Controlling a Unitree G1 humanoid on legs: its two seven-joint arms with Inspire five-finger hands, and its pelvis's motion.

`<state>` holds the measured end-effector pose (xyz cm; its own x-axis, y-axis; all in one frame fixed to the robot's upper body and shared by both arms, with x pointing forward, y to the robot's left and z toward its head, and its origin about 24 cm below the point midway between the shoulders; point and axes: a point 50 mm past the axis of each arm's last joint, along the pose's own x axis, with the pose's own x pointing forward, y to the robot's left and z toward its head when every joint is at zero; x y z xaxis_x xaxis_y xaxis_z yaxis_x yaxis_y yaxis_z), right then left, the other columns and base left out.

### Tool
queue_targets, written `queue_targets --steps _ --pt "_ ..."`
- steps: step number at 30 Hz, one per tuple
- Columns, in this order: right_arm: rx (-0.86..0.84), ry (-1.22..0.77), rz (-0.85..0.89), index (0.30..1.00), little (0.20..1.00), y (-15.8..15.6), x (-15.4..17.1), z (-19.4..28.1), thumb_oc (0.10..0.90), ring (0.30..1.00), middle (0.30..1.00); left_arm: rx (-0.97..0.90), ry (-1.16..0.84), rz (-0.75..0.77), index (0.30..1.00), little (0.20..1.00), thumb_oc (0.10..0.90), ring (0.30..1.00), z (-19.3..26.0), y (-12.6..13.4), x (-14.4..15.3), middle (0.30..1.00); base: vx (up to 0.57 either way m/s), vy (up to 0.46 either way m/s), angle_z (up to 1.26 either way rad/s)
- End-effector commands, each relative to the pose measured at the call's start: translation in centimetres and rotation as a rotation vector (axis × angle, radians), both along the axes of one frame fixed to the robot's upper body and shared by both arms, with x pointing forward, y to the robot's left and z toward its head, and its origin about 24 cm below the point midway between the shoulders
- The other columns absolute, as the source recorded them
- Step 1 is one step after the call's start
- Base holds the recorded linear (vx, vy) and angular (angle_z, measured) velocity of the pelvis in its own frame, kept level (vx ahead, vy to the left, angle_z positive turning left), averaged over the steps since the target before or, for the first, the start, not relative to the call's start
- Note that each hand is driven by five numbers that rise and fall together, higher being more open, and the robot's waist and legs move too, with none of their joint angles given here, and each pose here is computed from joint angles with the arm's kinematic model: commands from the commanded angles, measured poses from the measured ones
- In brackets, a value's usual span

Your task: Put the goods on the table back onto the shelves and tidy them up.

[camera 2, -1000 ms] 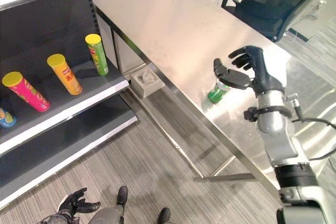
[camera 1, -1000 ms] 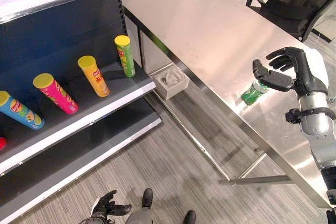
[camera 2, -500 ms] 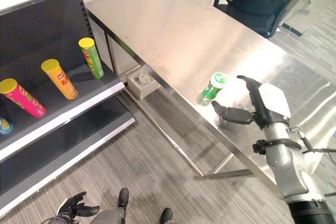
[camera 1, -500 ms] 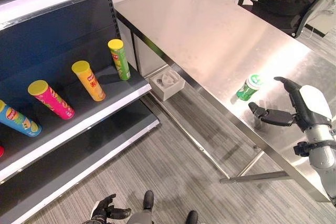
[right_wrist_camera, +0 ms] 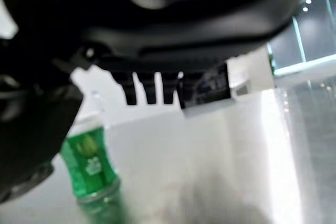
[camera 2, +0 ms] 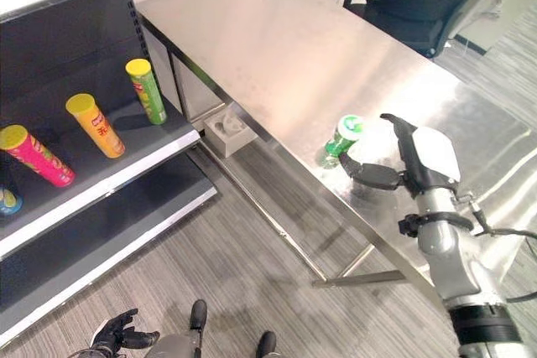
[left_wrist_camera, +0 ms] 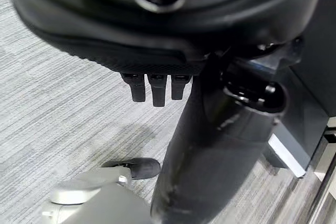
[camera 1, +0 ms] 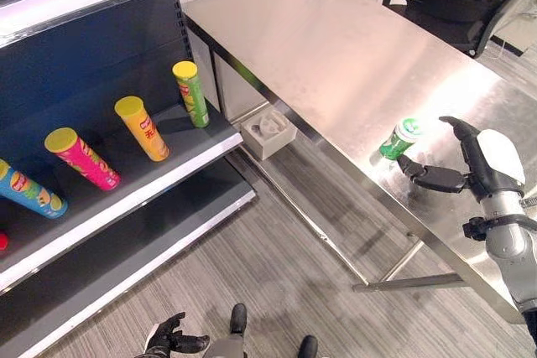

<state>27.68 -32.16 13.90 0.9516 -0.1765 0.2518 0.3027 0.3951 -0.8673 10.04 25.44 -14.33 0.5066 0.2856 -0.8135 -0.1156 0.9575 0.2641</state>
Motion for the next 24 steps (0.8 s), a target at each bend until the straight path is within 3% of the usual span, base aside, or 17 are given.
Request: queue_targets --steps 1,11,12,13,24 --pt "-0.052 -0.240 0.021 0.900 0.900 0.9 1.6 5.4 0.800 0.900 0.900 0.042 -0.034 -0.040 0.900 0.900 0.800 0.900 0.6 0.8 1.2 0.900 0.00 0.000 0.00" --pt "-0.024 -0.214 -0.001 0.900 0.900 1.4 3.1 4.3 0.800 0.900 0.900 0.042 -0.023 -0.055 0.900 0.900 0.800 0.900 0.4 0.5 1.0 0.900 0.00 0.001 0.01" --pt "-0.025 -0.222 -0.008 0.627 0.627 1.4 3.2 4.4 0.618 0.627 0.627 0.043 -0.023 -0.053 0.900 0.900 0.800 0.900 0.4 0.5 1.0 0.900 0.00 0.000 0.00" --pt "-0.025 -0.223 -0.008 0.300 0.300 1.5 3.2 4.4 0.400 0.300 0.300 0.044 -0.023 -0.052 0.900 0.900 0.800 0.900 0.4 0.5 1.1 0.900 0.00 0.000 0.00" --pt "-0.029 -0.207 0.001 0.300 0.300 1.5 3.1 4.2 0.400 0.300 0.300 0.048 -0.010 -0.058 0.900 0.900 0.800 0.900 0.3 0.6 0.9 0.900 0.00 0.000 0.00"
